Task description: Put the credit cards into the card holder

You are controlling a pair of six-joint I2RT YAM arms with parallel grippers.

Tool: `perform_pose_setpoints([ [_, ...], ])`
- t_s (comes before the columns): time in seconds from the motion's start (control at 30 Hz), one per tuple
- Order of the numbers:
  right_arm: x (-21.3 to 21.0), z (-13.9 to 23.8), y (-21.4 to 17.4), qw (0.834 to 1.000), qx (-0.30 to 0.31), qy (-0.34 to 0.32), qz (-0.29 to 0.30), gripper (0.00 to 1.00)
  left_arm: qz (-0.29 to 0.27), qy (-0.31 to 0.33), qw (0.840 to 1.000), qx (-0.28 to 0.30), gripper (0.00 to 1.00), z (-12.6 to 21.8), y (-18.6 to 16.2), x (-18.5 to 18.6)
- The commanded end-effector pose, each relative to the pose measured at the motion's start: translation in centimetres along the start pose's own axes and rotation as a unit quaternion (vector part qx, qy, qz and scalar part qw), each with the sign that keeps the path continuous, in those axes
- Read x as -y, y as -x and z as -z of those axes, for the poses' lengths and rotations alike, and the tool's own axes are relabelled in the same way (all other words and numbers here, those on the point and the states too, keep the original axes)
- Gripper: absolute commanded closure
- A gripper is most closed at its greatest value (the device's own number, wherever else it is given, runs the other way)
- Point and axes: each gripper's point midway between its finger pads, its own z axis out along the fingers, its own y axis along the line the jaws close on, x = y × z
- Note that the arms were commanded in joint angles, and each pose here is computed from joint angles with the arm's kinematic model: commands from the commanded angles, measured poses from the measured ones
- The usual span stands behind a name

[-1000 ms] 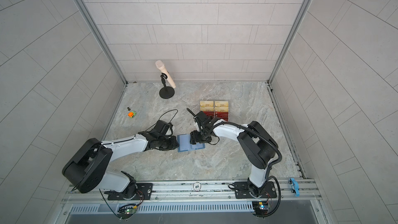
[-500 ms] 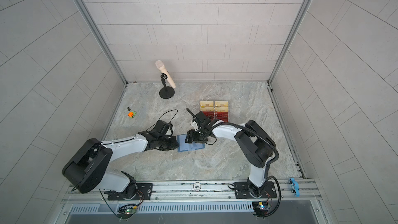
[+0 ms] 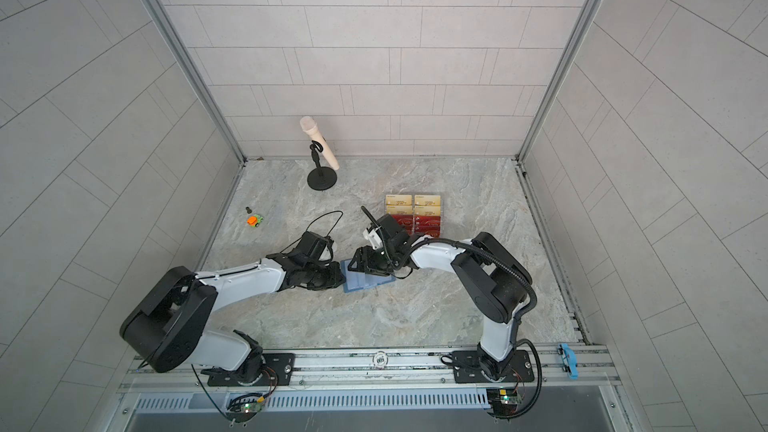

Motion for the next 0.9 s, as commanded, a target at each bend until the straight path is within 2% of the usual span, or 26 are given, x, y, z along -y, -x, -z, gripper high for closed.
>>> perform_pose_setpoints([
  [0.0,-0.4,-0.5,0.2,1.000,0.004,0.025,-0.012,0.31,0.008,-0.032,0.999,0.017,0.82,0.5,0.9,0.9],
  [0.07,-0.3,-0.6,0.2,1.000,0.004,0.024,-0.012,0.31,0.007,-0.043,0.999,0.024,0.79,1.0,1.0,1.3],
  [0.23,-0.7,-0.9,0.5,0.999,0.006,0.040,-0.013,0.31,0.005,-0.084,0.995,0.058,0.64,2.9,2.2,2.4],
  [0.43,-1.5,-0.8,1.0,0.998,0.014,0.059,-0.013,0.31,0.011,-0.115,0.991,0.070,0.62,3.5,2.2,3.4],
  [0.53,-2.3,-0.5,1.3,0.997,0.018,0.073,-0.013,0.31,0.013,-0.131,0.989,0.070,0.61,3.5,2.4,4.0],
  [0.63,-3.3,0.5,1.7,0.996,0.028,0.086,-0.009,0.31,0.021,-0.155,0.985,0.069,0.65,3.2,3.0,4.8],
  [0.87,-1.7,2.4,2.2,0.998,0.045,0.045,-0.005,0.32,0.018,-0.163,0.985,0.050,0.71,1.6,3.8,6.0],
])
